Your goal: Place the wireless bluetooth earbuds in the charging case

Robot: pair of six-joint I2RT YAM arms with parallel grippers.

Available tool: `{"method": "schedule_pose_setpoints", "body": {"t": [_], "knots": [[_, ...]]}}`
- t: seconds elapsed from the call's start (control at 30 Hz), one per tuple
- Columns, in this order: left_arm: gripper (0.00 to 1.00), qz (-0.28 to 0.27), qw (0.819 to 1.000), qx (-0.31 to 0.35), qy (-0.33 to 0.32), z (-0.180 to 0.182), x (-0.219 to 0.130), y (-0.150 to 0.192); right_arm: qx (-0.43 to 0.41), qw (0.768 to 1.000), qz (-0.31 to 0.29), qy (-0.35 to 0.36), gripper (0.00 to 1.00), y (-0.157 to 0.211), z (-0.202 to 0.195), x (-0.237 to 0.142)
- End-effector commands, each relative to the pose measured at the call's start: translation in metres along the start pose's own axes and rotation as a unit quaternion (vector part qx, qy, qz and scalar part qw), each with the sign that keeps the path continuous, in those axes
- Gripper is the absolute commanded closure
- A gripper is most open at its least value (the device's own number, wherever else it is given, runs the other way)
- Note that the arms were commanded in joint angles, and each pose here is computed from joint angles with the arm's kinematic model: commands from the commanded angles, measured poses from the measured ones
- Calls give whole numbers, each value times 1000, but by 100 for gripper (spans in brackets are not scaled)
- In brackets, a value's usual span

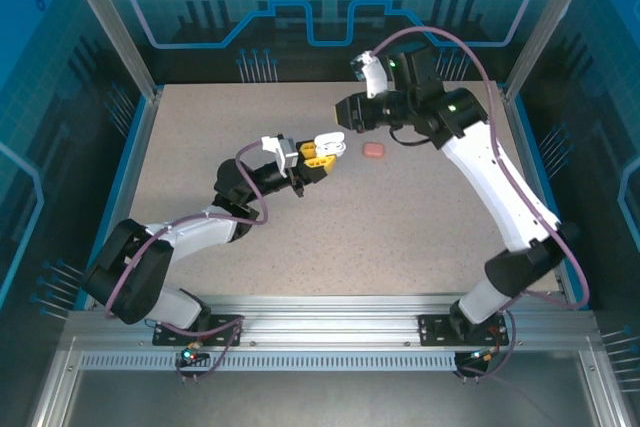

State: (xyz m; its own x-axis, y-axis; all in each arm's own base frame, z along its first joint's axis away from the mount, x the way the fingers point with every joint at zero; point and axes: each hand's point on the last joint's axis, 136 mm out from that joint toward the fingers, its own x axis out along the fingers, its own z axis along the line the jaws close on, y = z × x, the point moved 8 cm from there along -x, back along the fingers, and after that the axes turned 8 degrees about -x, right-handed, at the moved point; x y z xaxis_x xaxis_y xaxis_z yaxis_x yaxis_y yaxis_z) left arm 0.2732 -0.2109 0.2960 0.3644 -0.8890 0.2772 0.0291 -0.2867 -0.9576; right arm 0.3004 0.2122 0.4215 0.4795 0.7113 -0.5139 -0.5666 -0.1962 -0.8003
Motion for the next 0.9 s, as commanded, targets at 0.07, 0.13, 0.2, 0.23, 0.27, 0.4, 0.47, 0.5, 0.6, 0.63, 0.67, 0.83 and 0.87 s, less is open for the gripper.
{"method": "schedule_pose_setpoints", "body": {"t": [0.07,0.13,0.2,0.23,0.27,0.4,0.47,0.5,0.6,0.63,0.67,0.83,0.87], "knots": [[100,-12,1000,18,-3,1,6,-8,-19,999,-29,-41,93,0,32,-29],[100,-11,1000,18,-5,2,6,-8,-15,998,-9,-62,97,9,39,-22],[100,-11,1000,20,-6,1,5,-8,-13,997,6,-73,97,17,44,-13],[100,-11,1000,21,-7,2,6,-8,-11,997,10,-76,97,19,45,-9],[100,-12,1000,21,-6,1,6,-9,-10,997,15,-80,97,22,47,-6],[100,-12,1000,22,-7,1,5,-10,-5,996,30,-87,97,28,49,9],[100,-12,1000,23,-6,0,5,-10,-3,996,35,-85,98,30,47,15],[100,-12,1000,23,-6,0,5,-10,-3,996,36,-85,98,30,47,16],[100,-12,1000,23,-6,0,5,-10,-1,996,42,-82,98,32,45,21],[100,-12,1000,24,-6,0,5,-10,0,996,44,-82,98,32,45,23],[100,-13,1000,25,-7,0,5,-11,1,996,46,-82,98,33,44,24],[100,-13,1000,28,-7,-1,4,-12,6,994,55,-95,98,37,46,27],[100,-13,999,28,-9,0,4,-12,6,993,57,-100,98,38,47,27]]}}
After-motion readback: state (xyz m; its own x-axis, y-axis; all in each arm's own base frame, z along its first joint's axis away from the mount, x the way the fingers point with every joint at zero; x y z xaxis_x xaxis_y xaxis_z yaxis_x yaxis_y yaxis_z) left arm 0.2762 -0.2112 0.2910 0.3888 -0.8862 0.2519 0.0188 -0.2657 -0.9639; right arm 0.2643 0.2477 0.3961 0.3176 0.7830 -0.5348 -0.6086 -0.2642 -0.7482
